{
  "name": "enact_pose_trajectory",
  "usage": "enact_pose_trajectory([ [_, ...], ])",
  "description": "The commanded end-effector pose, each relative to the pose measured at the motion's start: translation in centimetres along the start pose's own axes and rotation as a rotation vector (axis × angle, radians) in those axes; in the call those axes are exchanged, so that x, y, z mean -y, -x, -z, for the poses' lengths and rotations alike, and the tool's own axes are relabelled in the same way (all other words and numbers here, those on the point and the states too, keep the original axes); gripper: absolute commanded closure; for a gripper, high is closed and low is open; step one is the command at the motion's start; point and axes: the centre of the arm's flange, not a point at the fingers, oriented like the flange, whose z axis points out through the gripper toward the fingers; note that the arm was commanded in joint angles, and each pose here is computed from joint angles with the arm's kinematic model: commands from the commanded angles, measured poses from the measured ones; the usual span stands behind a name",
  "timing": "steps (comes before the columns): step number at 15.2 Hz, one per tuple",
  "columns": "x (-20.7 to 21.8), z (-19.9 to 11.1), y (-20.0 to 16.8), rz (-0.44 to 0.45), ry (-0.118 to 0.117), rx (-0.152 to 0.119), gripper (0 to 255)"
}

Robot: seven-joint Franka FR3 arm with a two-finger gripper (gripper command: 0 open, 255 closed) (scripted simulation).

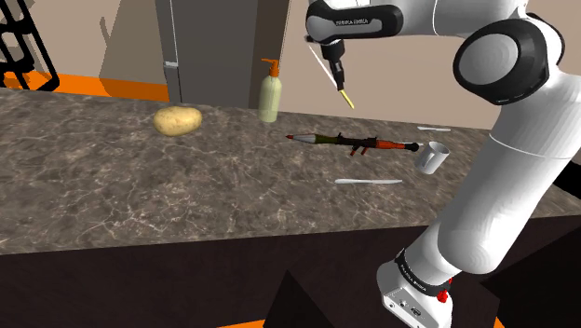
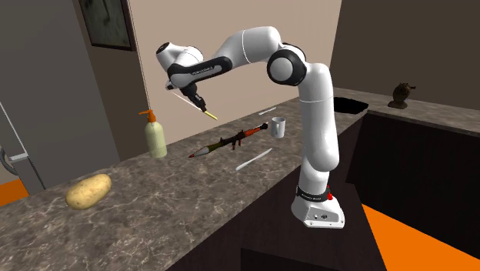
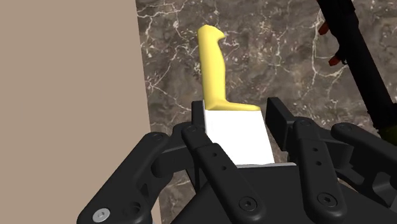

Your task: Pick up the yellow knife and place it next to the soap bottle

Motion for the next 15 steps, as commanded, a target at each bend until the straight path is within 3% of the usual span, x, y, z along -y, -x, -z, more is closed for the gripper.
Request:
enact_pose_trajectory([
  [1,0.3,-0.9,-0.5,0.0,0.0,0.0,255],
  [15,1.2,-7.2,-4.2,0.0,0.0,0.0,255],
])
